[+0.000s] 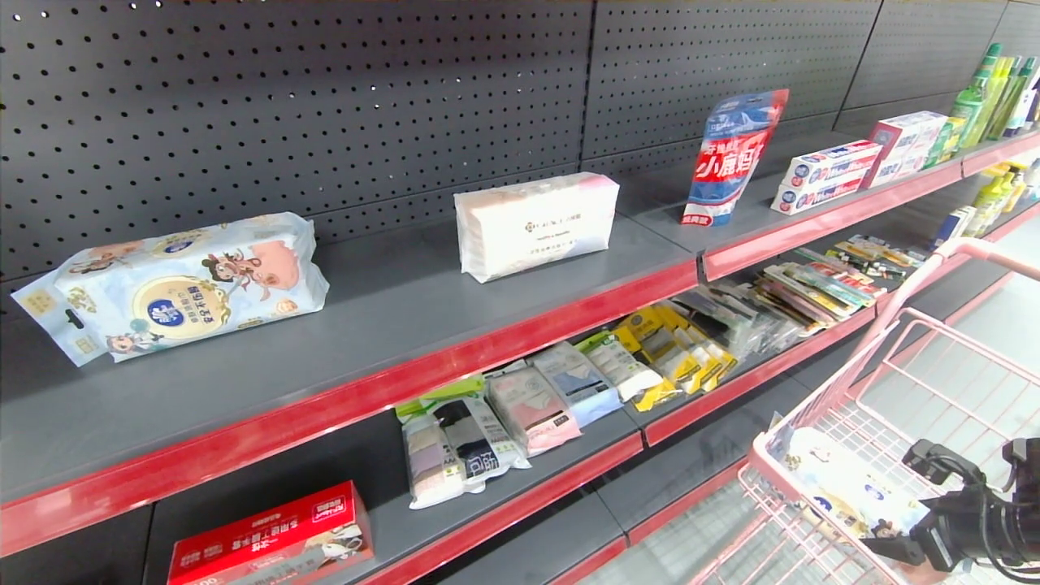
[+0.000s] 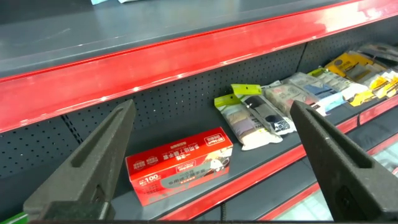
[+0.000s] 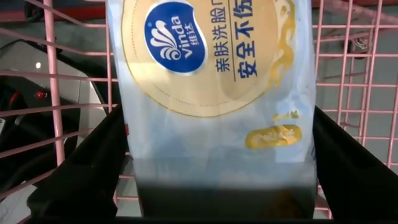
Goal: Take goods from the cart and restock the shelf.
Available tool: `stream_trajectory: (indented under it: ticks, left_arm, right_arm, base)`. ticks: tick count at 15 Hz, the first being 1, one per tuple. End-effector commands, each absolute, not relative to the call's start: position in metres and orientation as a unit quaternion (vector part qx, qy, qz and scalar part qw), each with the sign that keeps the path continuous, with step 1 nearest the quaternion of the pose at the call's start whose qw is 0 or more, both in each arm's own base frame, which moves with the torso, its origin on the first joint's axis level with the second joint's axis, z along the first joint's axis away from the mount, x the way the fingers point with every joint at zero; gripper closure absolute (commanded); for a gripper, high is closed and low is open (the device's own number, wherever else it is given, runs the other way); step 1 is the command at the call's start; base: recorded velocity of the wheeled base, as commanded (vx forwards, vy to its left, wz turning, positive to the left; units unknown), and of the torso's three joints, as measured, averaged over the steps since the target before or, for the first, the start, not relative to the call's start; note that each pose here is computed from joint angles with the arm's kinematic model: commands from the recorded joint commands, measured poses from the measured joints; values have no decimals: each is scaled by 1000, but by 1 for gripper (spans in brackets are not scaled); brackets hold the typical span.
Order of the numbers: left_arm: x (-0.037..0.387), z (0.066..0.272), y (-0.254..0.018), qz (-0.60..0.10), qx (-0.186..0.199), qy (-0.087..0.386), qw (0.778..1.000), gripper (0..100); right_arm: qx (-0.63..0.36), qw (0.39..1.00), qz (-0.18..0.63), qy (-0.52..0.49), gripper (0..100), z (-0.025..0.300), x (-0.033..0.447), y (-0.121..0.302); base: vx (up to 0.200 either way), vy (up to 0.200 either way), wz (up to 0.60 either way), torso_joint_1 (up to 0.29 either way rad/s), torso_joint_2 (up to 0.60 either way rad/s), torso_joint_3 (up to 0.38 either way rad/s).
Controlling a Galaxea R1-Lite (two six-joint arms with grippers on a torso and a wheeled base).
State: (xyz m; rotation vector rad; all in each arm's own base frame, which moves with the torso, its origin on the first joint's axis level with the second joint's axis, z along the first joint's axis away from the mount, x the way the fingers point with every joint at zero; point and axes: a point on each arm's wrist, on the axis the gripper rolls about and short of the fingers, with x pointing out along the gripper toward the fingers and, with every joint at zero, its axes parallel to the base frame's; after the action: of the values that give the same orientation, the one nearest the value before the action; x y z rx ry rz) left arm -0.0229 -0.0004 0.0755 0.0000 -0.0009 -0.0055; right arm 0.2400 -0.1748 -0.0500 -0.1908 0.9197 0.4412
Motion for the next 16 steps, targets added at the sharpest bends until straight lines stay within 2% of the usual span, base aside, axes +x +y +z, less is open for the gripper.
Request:
stream_trajectory:
  ticks: [1, 5, 6, 8, 11, 16]
  left_arm:
    - [-23, 75, 0, -2, 0, 0, 1000, 0]
    - [-23, 75, 0, -3, 0, 0, 1000, 0]
    - [-23, 75, 0, -3, 0, 0, 1000, 0]
    - [-23, 75, 0, -3, 0, 0, 1000, 0]
    - [-23, 75, 0, -3, 0, 0, 1000, 0]
    - [-23, 75, 0, -2, 0, 0, 1000, 0]
  right_arm:
    - [-91, 867, 213, 440, 0, -54, 241, -174]
    - [-91, 868, 214, 439, 0, -56, 242, -173]
    - [-93, 869, 213, 438, 100, -56, 242, -174]
    - [-88, 869, 209, 440, 100, -56, 237, -175]
    - [-94, 879, 181, 430, 100, -39, 228, -184]
    - [-81, 906, 105, 402, 100, 13, 219, -187]
  base:
    - [0, 0, 0, 0, 0, 0]
    - [0, 0, 0, 0, 0, 0]
    - [0, 0, 0, 0, 0, 0]
    - [0, 0, 0, 0, 0, 0]
    - [0, 0, 0, 0, 0, 0]
    - [0, 0, 0, 0, 0, 0]
